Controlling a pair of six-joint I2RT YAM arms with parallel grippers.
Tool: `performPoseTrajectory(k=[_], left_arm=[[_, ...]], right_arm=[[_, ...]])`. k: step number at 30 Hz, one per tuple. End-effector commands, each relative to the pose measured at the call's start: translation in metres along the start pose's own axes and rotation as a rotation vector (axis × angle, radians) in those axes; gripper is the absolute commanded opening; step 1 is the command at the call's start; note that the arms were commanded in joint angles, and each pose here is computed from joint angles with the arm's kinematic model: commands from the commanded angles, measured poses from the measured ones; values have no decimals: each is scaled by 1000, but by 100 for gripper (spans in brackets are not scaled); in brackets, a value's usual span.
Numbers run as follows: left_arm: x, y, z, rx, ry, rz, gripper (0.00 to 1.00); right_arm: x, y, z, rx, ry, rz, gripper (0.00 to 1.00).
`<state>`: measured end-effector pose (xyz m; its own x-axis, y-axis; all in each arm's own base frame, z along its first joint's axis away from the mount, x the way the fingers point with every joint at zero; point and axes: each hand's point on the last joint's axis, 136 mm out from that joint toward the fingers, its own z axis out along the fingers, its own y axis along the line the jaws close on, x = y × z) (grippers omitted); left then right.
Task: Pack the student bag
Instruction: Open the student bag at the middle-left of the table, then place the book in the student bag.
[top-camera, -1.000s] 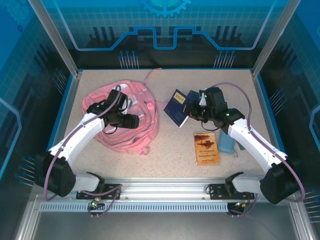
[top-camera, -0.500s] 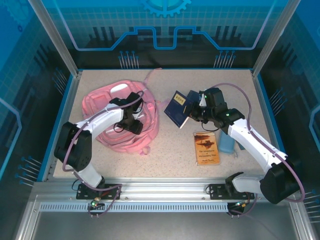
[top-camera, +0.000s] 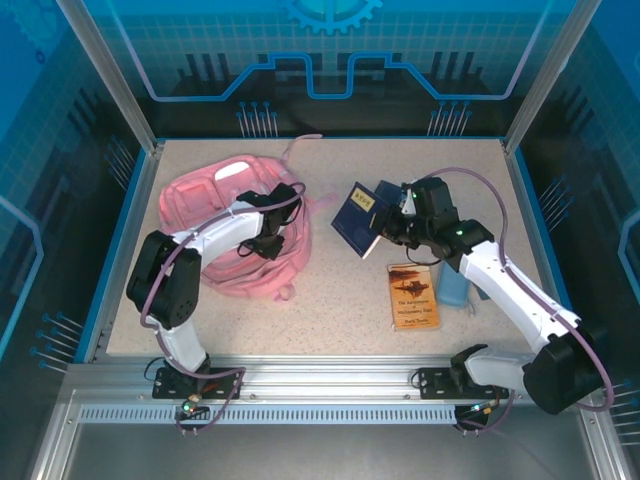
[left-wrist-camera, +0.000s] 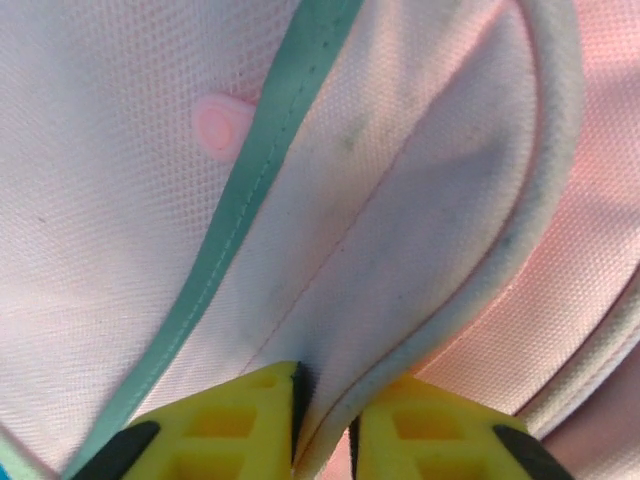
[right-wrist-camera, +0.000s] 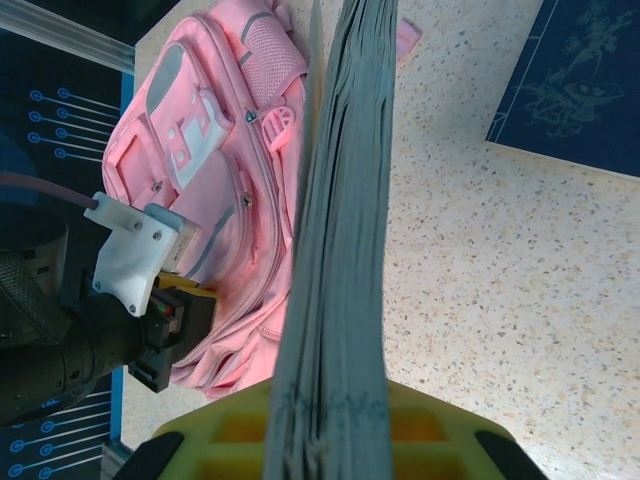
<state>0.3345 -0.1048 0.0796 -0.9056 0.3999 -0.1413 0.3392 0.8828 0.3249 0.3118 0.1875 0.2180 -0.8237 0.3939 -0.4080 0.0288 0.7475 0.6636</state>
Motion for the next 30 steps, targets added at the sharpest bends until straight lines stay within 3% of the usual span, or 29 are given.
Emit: performPoseTrajectory(k=[1, 6, 13, 20, 25, 30], left_arm=[[-33, 17, -53, -37, -203, -62, 13], [-62, 33, -125, 16, -465, -188, 6], [-83, 49, -201, 112, -715, -314, 3], [-88, 45, -232, 221, -801, -355, 1], [-88, 44, -256, 304, -862, -400, 1], [-90, 43, -267, 366, -884, -458, 0]], right_arm=[[-9, -7, -17, 25, -62, -17, 11], [-8, -6, -29, -3, -68, -29, 11], [13, 44, -20, -286, 63, -84, 11], [26, 77, 5, -421, 148, -57, 11], [36, 92, 50, -432, 205, 15, 12], [31, 114, 96, -473, 162, 67, 12]])
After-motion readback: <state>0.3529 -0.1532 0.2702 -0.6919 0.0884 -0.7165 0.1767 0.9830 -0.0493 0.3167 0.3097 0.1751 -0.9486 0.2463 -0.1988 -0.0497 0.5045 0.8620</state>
